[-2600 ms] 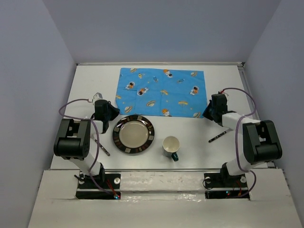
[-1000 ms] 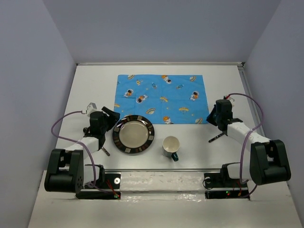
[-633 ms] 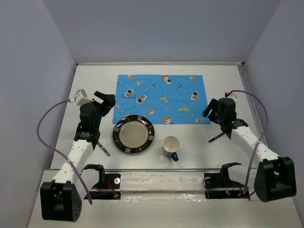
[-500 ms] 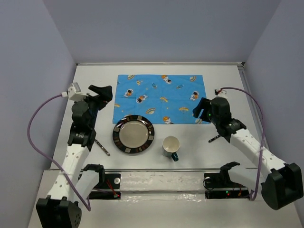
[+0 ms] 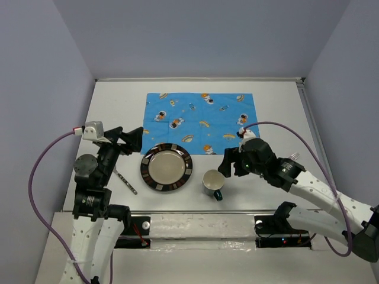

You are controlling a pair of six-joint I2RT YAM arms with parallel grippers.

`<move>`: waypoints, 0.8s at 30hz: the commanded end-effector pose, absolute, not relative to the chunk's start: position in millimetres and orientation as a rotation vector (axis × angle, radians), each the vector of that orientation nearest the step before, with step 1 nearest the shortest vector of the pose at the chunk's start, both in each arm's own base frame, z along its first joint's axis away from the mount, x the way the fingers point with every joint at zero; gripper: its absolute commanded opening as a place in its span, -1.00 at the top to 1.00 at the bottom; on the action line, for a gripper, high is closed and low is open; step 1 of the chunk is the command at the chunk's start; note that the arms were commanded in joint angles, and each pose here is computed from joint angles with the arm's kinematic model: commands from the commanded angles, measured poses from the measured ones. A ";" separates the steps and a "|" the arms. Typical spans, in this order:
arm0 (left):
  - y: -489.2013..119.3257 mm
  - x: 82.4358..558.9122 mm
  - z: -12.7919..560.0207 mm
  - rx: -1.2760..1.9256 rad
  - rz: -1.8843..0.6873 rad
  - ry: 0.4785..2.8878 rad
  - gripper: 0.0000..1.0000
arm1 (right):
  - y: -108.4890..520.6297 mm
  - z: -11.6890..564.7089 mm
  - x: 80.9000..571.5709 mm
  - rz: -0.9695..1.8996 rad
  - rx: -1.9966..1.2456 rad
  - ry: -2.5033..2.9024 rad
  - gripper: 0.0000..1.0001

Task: Set the dinner table for one person

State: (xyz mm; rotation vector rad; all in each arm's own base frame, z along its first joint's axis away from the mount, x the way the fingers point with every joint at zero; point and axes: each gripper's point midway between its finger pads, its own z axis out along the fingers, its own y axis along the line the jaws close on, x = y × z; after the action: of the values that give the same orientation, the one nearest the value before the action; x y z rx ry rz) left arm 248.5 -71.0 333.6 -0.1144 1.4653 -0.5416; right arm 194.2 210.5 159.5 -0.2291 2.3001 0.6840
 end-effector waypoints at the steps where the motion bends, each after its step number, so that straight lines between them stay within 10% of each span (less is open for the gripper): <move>1: -77.1 239.8 307.8 -0.006 -0.501 1.524 -0.98 | 223.4 155.6 168.8 0.669 -0.321 2.393 -0.62; 12: -81.8 229.7 315.7 0.016 -0.527 1.485 -0.98 | 228.9 123.5 174.3 0.501 -0.294 2.484 0.02; 16: -85.0 227.1 315.9 0.028 -0.542 1.485 -0.98 | 234.7 129.2 181.6 0.501 -0.270 2.469 0.97; 24: -89.1 221.9 317.2 0.043 -0.553 1.481 -0.98 | 216.0 272.1 275.7 0.398 -0.090 2.099 1.00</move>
State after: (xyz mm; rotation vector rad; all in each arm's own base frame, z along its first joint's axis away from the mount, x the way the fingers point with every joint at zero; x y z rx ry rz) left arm 226.9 -84.2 309.5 -0.0006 1.5140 -0.5440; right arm 187.9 214.7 135.6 -0.3020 2.4922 0.3447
